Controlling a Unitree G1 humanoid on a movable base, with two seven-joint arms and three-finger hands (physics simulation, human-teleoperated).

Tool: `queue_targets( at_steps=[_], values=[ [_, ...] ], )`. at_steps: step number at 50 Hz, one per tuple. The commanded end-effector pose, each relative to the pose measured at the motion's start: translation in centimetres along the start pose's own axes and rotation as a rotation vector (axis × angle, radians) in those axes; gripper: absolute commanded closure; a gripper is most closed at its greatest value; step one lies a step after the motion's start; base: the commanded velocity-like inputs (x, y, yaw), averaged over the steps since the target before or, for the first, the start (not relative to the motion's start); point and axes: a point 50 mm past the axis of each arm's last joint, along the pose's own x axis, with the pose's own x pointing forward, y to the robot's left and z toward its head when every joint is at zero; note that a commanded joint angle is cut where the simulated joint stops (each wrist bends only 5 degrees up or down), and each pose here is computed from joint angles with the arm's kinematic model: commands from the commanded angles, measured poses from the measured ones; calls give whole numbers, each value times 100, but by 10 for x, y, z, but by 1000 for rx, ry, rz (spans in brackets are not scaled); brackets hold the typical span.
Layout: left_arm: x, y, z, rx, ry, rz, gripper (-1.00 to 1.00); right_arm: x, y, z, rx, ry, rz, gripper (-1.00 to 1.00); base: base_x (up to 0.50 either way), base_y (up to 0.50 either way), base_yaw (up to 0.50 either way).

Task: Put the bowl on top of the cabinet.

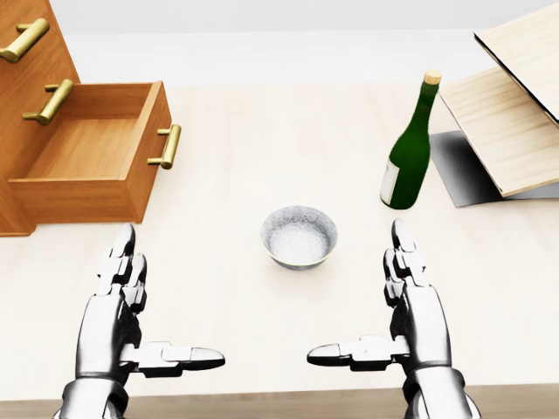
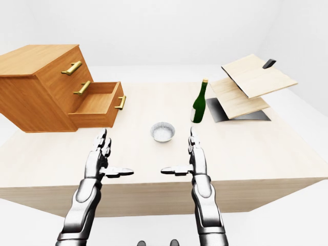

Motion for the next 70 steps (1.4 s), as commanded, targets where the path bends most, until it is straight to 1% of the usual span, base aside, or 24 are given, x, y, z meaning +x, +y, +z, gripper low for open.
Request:
queue_targets(
  at_steps=[1,9,14,20,24,26,29,30,31,32,34,35,38,43,49,54,57,61,63,70],
  values=[
    [1,7,0,9,-5,11,-100,2,-6,-6,-12,35,-3,-100,0,0,0],
    [0,7,0,5,-9,10,-100,2,-6,-6,-10,36,0,-100,0,0,0],
    [-2,10,7,-5,-18,12,-100,1,-4,-3,-14,29,3,-100,0,0,0],
    [-6,15,18,-18,-39,15,-100,-7,-3,7,-33,15,3,-100,0,0,0],
    [-10,18,26,-34,-56,17,-100,-16,-8,21,-37,-43,-17,-100,0,0,0],
    [-13,19,32,-38,-83,18,-100,-20,-9,25,-46,-60,-28,-100,0,0,0],
    [-15,21,38,-58,-113,28,-100,-20,-12,24,-46,-53,-36,-100,0,0,0],
    [-16,23,42,-77,-133,40,-100,-20,-12,24,-45,-52,-37,-100,0,0,0],
    [-17,28,50,-121,-170,59,-100,-19,-12,23,-47,-48,-37,-100,0,0,0],
    [-18,31,56,-148,-198,60,-100,-19,-11,22,-46,-47,-36,-100,0,0,0],
    [-17,35,53,-200,-190,70,-100,-17,-10,21,-47,-42,-33,-100,0,0,0],
    [-17,41,61,-223,-227,90,-100,-17,-10,22,-47,-44,-33,-100,0,0,0],
    [-17,46,60,-250,-228,112,-100,-18,-11,22,-47,-47,-34,-100,0,0,0],
    [-19,53,69,-262,-269,125,-100,-18,-11,22,-48,-44,-34,-100,0,0,0],
    [-32,59,87,-273,-355,134,-100,-18,-10,22,-56,-44,-36,-100,0,0,0],
    [-35,65,94,-301,-391,156,-100,-17,-10,19,-56,-35,-36,-100,0,0,0],
    [-40,69,97,-290,-406,189,-100,-17,-10,21,-58,-39,-37,-100,0,0,0],
    [-48,71,105,-308,-446,188,-100,-18,-10,21,-58,-41,-35,-100,0,0,0],
    [-52,74,109,-351,-476,203,-100,-18,-9,21,-59,-43,-34,-100,0,0,0],
    [-62,77,119,-356,-526,200,-100,-17,-9,20,-58,-37,-33,-100,0,0,0]
  ],
)
